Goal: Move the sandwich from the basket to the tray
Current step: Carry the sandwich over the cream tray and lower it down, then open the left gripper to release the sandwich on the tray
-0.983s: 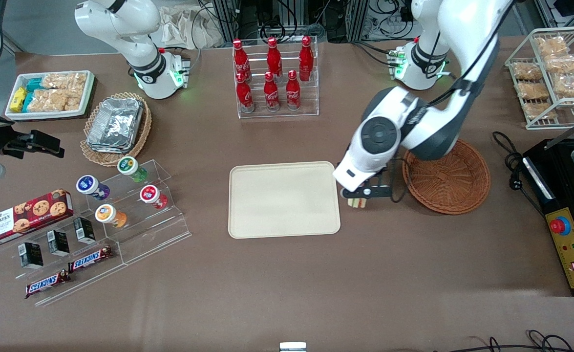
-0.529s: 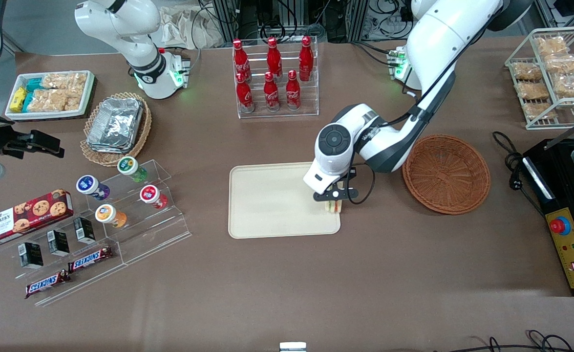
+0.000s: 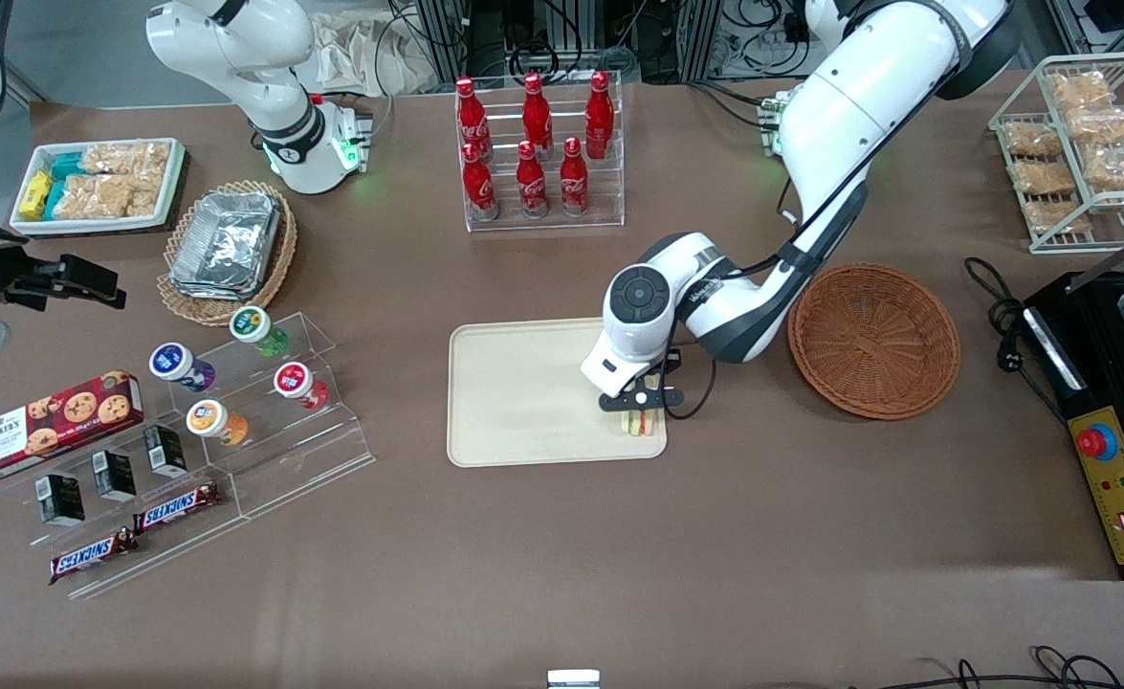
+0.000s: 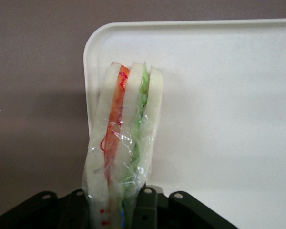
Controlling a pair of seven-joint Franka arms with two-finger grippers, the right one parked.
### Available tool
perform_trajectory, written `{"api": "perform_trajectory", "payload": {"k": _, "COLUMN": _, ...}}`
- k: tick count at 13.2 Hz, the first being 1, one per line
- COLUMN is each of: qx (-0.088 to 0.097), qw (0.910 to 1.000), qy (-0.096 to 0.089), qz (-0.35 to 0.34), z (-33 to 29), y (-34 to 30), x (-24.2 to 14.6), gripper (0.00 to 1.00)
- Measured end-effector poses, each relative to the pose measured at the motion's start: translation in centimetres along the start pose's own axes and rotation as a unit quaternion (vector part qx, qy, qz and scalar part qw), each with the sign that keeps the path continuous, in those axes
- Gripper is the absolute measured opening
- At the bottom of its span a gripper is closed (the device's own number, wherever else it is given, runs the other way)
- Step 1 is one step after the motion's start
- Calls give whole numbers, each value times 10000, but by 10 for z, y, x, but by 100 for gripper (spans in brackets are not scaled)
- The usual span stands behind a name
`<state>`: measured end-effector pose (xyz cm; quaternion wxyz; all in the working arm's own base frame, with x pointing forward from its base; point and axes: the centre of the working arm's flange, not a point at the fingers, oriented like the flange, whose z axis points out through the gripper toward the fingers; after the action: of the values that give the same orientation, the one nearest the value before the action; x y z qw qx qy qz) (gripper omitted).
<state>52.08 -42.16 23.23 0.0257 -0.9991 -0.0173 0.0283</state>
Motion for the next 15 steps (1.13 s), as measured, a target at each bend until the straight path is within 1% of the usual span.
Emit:
{"api": "perform_trajectory", "payload": {"k": 3, "qx": 45, "qw": 10000, "qy": 69, "qz": 54, "z": 1, "y": 0, "x": 2, "gripper": 62}}
{"api": "perform_trajectory", "payload": {"k": 4, "qx": 43, "qw": 9999, "qy": 79, "qz": 52, "z": 0, "y": 0, "x": 2, "gripper": 70}}
{"api": "perform_trajectory", "payload": {"k": 6, "qx": 29, "qw": 9999, "qy": 96, "qz": 32, "z": -2, "y": 0, "x": 4, "gripper": 93}}
{"api": "perform_trajectory", "payload": {"k": 7, "qx": 13, "qw": 9999, "qy": 116, "qz": 12, "z": -5, "y": 0, "x": 5, "gripper": 100}}
{"api": "perform_trajectory", "payload": {"k": 9, "qx": -19, "qw": 9998, "qy": 189, "qz": -18, "z": -15, "y": 0, "x": 10, "gripper": 100}}
{"api": "perform_trajectory", "payload": {"k": 13, "qx": 44, "qw": 9994, "qy": 333, "qz": -64, "z": -44, "y": -4, "x": 12, "gripper": 100}}
{"api": "perform_trajectory", "payload": {"k": 15, "qx": 85, "qw": 9992, "qy": 335, "qz": -198, "z": -67, "y": -7, "x": 15, "gripper": 100}}
